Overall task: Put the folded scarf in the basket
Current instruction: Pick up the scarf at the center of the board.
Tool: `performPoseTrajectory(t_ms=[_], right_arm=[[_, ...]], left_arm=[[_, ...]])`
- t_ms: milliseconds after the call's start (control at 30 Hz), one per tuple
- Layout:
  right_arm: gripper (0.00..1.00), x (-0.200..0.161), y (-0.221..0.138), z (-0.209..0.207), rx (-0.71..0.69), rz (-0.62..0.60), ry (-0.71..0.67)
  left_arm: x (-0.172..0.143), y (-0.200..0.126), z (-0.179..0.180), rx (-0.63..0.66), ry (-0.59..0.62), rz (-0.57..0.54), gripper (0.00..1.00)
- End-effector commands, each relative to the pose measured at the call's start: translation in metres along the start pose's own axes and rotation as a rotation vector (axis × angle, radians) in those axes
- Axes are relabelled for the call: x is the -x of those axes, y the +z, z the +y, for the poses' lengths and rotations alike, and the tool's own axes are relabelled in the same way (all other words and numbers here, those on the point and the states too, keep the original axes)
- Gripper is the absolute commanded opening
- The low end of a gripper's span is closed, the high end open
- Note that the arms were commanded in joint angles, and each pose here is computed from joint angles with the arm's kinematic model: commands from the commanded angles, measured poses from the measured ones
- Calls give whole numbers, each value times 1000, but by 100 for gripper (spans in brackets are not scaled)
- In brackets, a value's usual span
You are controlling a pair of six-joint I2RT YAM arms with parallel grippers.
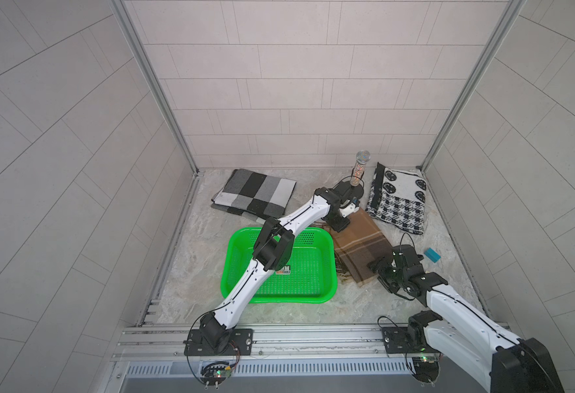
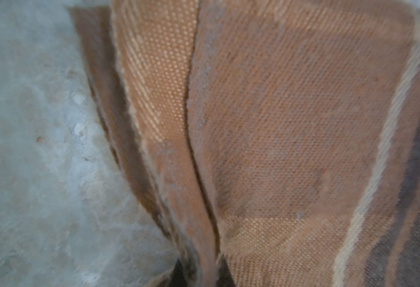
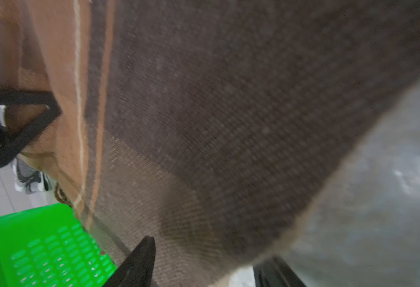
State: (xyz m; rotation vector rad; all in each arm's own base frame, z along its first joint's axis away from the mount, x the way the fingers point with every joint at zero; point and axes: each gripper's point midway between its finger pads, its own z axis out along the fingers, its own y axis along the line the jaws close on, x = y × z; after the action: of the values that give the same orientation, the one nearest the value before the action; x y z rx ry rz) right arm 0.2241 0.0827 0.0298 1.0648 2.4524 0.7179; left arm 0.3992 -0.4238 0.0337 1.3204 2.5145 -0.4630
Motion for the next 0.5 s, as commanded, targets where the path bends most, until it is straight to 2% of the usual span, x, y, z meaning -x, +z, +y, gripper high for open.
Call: performPoseTrajectory(t_ms=[0, 100, 233, 267, 433, 467], right_arm=[[66, 3, 16, 4, 23, 6, 54], [62, -1, 32, 9, 17, 68, 77], [51, -2, 47, 13, 10, 102, 108], [45, -1, 49, 14, 1, 103, 105], [0, 9, 43, 19, -47, 76, 65], [0, 12, 39, 20, -53, 61, 48]], left_arm=[[12, -24, -4, -23, -24, -38, 0], [15, -26, -9, -45, -37, -46, 0], [19, -31, -15, -74, -54, -59, 0], [20, -33, -16, -80, -61, -63, 0], [30, -50, -16, -81, -114, -96, 0], [32, -53, -15, -75, -135, -103, 0]])
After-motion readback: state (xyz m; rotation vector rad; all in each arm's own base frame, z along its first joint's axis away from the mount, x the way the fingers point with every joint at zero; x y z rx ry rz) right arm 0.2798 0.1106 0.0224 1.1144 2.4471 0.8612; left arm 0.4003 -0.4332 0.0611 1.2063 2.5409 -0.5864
